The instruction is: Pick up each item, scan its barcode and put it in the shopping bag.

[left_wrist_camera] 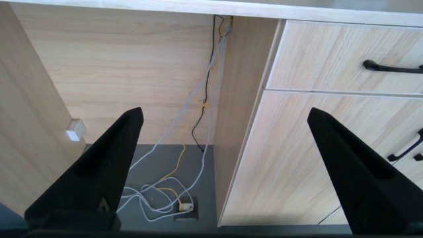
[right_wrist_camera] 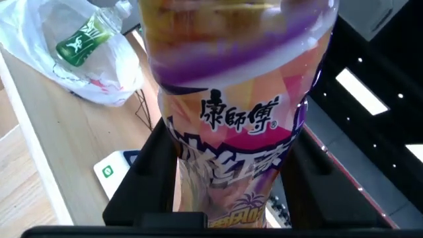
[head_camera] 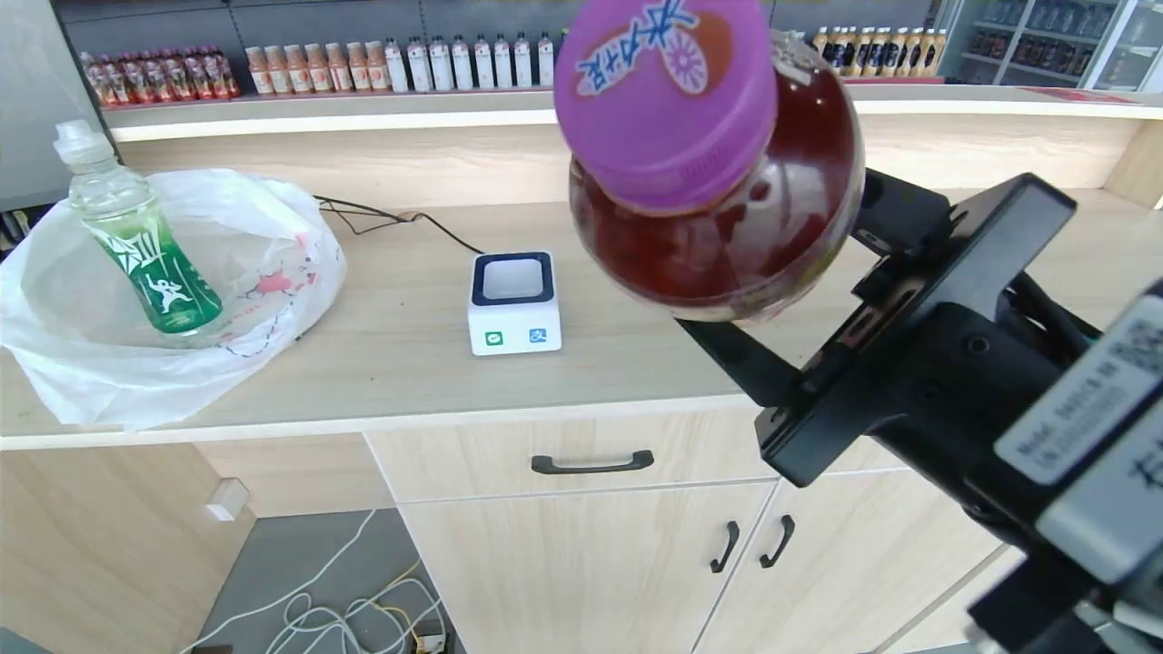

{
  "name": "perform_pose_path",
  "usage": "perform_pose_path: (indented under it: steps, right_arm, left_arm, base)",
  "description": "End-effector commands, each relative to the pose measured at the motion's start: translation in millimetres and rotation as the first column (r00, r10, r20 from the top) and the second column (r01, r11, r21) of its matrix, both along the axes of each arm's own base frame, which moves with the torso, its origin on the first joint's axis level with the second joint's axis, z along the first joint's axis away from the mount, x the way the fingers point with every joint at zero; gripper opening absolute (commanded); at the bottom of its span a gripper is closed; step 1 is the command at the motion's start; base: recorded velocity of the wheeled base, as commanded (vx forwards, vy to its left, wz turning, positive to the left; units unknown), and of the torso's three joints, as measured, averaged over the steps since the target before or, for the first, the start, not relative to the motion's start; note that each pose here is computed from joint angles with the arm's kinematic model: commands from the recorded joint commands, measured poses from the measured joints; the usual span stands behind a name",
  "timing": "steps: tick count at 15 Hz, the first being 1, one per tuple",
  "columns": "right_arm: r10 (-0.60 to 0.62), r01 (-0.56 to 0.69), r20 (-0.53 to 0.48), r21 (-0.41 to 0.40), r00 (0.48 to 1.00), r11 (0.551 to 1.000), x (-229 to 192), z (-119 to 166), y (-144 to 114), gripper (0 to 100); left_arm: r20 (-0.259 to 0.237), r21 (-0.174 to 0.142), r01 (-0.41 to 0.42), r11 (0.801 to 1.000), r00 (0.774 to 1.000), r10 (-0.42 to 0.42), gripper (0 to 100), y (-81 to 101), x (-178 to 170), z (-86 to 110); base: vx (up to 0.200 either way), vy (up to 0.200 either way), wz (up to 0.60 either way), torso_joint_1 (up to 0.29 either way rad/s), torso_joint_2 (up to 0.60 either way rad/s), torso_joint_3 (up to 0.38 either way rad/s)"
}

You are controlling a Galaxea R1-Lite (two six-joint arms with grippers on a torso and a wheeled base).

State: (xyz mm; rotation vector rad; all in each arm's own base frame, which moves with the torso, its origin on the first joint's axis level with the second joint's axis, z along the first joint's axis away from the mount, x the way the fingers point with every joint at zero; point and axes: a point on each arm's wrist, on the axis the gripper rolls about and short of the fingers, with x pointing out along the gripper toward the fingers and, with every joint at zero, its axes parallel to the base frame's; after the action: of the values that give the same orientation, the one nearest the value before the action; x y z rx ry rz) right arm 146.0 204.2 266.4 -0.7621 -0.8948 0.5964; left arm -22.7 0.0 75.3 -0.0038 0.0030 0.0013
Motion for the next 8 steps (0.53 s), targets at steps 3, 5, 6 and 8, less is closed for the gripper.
perform_pose_path:
  steps: [3, 5, 6, 8]
  right_arm:
    - [-0.042, 0.055, -0.123, 0.101, 0.991, 0.993, 36.1, 2.7, -9.4, 0]
    - [-0.010, 0.084, -0.275, 0.260, 0.961, 0.962, 58.7, 6.1, -35.1, 0]
    - [0.016, 0.090, -0.322, 0.311, 0.947, 0.946, 63.6, 6.1, -42.7, 0]
    - [0.033, 0.122, -0.367, 0.390, 0.930, 0.913, 71.6, 12.2, -60.2, 0]
  left_arm:
    - [0.000, -0.001, 0.000, 1.000, 1.000, 0.000, 100, 0.0, 0.0, 0.0]
    - [0.000, -0.001, 0.000, 1.000, 1.000, 0.000, 100, 0.0, 0.0, 0.0]
    - [0.000, -0.001, 0.000, 1.000, 1.000, 0.000, 100, 0.0, 0.0, 0.0]
    - [0.000, -0.001, 0.000, 1.000, 1.000, 0.000, 100, 0.0, 0.0, 0.0]
  base:
    - [0.000, 0.000, 0.00, 0.000, 0.00, 0.000]
    - [0.000, 0.000, 0.00, 0.000, 0.00, 0.000]
    - [0.000, 0.000, 0.00, 0.000, 0.00, 0.000]
    - [0.000, 0.000, 0.00, 0.000, 0.00, 0.000]
